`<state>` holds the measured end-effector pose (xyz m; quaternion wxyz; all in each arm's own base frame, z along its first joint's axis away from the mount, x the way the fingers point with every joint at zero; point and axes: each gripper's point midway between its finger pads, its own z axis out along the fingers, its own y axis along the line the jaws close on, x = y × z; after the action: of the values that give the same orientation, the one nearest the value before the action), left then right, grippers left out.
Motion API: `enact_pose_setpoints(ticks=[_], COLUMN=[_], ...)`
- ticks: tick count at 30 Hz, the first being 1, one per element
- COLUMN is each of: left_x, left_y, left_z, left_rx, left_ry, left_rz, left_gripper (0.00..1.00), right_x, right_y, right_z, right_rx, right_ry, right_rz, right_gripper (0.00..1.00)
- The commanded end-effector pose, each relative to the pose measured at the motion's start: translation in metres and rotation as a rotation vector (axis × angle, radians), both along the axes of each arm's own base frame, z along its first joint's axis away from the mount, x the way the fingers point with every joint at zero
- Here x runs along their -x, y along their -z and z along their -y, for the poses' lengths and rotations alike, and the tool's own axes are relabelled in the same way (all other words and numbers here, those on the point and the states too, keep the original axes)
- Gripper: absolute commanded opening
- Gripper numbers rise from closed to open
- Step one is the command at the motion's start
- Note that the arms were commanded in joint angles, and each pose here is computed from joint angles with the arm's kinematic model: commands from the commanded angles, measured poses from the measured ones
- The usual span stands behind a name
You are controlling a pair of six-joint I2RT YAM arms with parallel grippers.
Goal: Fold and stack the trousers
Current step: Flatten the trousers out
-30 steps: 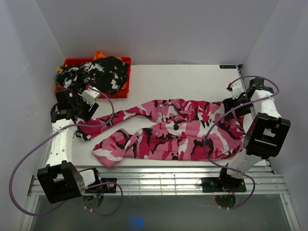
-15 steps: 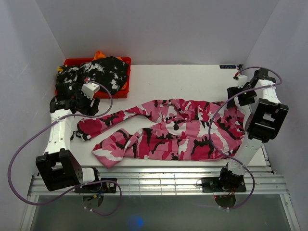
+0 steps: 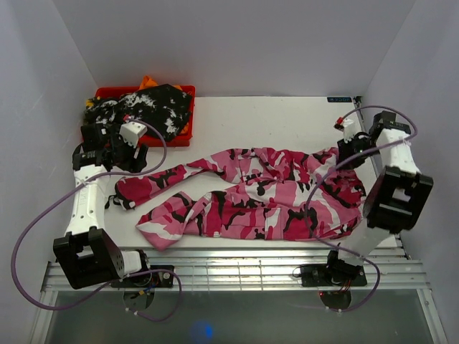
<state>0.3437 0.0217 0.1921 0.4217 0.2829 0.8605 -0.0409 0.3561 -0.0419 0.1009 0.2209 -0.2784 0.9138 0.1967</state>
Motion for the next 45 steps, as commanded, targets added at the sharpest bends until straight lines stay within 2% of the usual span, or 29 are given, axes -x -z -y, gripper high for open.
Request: enact_pose_setpoints(ticks=[1, 2, 3, 4, 5, 6, 7, 8, 9, 10, 11, 14, 15, 17, 18, 21, 24, 30, 35, 38, 40, 41, 42, 45], left_x=[0.008, 0.009, 0.009, 0.009, 0.009, 0.008, 0.008, 0.008, 0.008, 0.008, 0.007, 0.006, 0.006, 0.005, 0.005, 0.004, 0.006, 0.008, 0.010, 0.010, 0.009, 0.009, 0.008, 0.008], left_y=[-0.009, -0.007, -0.005, -0.005, -0.004, -0.004, -0.004, -0.003, -0.003, -0.003, -0.003, -0.003, -0.002, -0.003, -0.004, -0.005, -0.005, 0.003, 0.012, 0.023, 0.027, 0.027, 0.029, 0.031], left_z=[0.004, 0.004, 0.003, 0.002, 0.002, 0.002, 0.003, 0.002, 0.002, 0.002, 0.003, 0.004, 0.005, 0.007, 0.008, 0.008, 0.005, 0.007, 0.008, 0.006, 0.005, 0.005, 0.005, 0.005], left_rx=[0.016, 0.020, 0.019, 0.018, 0.020, 0.022, 0.024, 0.023, 0.023, 0.024, 0.025, 0.035, 0.043, 0.057, 0.064, 0.068, 0.056, 0.065, 0.076, 0.070, 0.072, 0.078, 0.085, 0.093], left_ry=[-0.012, -0.015, -0.019, -0.023, -0.027, -0.028, -0.027, -0.029, -0.027, -0.029, -0.026, -0.023, -0.025, -0.022, -0.024, -0.027, -0.036, -0.034, -0.035, -0.041, -0.045, -0.048, -0.058, -0.064], left_rz=[0.039, 0.034, 0.032, 0.035, 0.033, 0.031, 0.031, 0.029, 0.030, 0.028, 0.030, 0.025, 0.019, 0.019, 0.019, 0.017, 0.020, 0.001, -0.025, -0.056, -0.069, -0.072, -0.080, -0.090], left_gripper=[0.81, 0.81, 0.80, 0.80, 0.81, 0.80, 0.80, 0.80, 0.81, 0.80, 0.80, 0.81, 0.80, 0.81, 0.81, 0.80, 0.80, 0.80, 0.80, 0.80, 0.80, 0.79, 0.79, 0.78], right_x=[0.029, 0.057, 0.066, 0.067, 0.094, 0.104, 0.118, 0.133, 0.147, 0.159, 0.159, 0.157, 0.146, 0.136, 0.123, 0.106, 0.090, 0.092, 0.093, 0.102, 0.096, 0.099, 0.089, 0.076], right_y=[-0.064, -0.031, -0.023, -0.036, -0.003, 0.004, 0.001, 0.006, 0.011, 0.005, -0.005, -0.028, -0.050, -0.061, -0.082, -0.080, -0.066, -0.040, -0.027, -0.023, -0.024, -0.027, -0.033, -0.050], right_z=[-0.040, -0.038, -0.039, -0.049, -0.046, -0.049, -0.054, -0.061, -0.064, -0.068, -0.069, -0.075, -0.078, -0.085, -0.089, -0.086, -0.079, -0.081, -0.086, -0.090, -0.090, -0.089, -0.087, -0.074], right_rx=[0.145, 0.224, 0.282, 0.367, 0.418, 0.445, 0.477, 0.466, 0.449, 0.429, 0.430, 0.382, 0.370, 0.280, 0.251, 0.137, 0.089, 0.002, -0.032, -0.062, -0.066, -0.067, -0.058, 0.018], right_ry=[-0.259, -0.297, -0.340, -0.422, -0.467, -0.503, -0.564, -0.623, -0.659, -0.672, -0.672, -0.604, -0.567, -0.465, -0.431, -0.256, -0.104, -0.002, -0.084, -0.174, -0.228, -0.249, -0.257, -0.275], right_rz=[0.319, 0.264, 0.293, 0.428, 0.366, 0.376, 0.412, 0.403, 0.386, 0.398, 0.421, 0.427, 0.467, 0.409, 0.434, 0.278, 0.128, -0.042, -0.064, -0.105, -0.098, -0.121, -0.112, -0.077], right_gripper=[0.08, 0.08, 0.08, 0.08, 0.08, 0.16, 0.24, 0.38, 0.73, 0.83, 0.89, 0.90, 0.90, 0.90, 0.90, 0.90, 0.91, 0.92, 0.89, 0.80, 0.66, 0.49, 0.37, 0.08])
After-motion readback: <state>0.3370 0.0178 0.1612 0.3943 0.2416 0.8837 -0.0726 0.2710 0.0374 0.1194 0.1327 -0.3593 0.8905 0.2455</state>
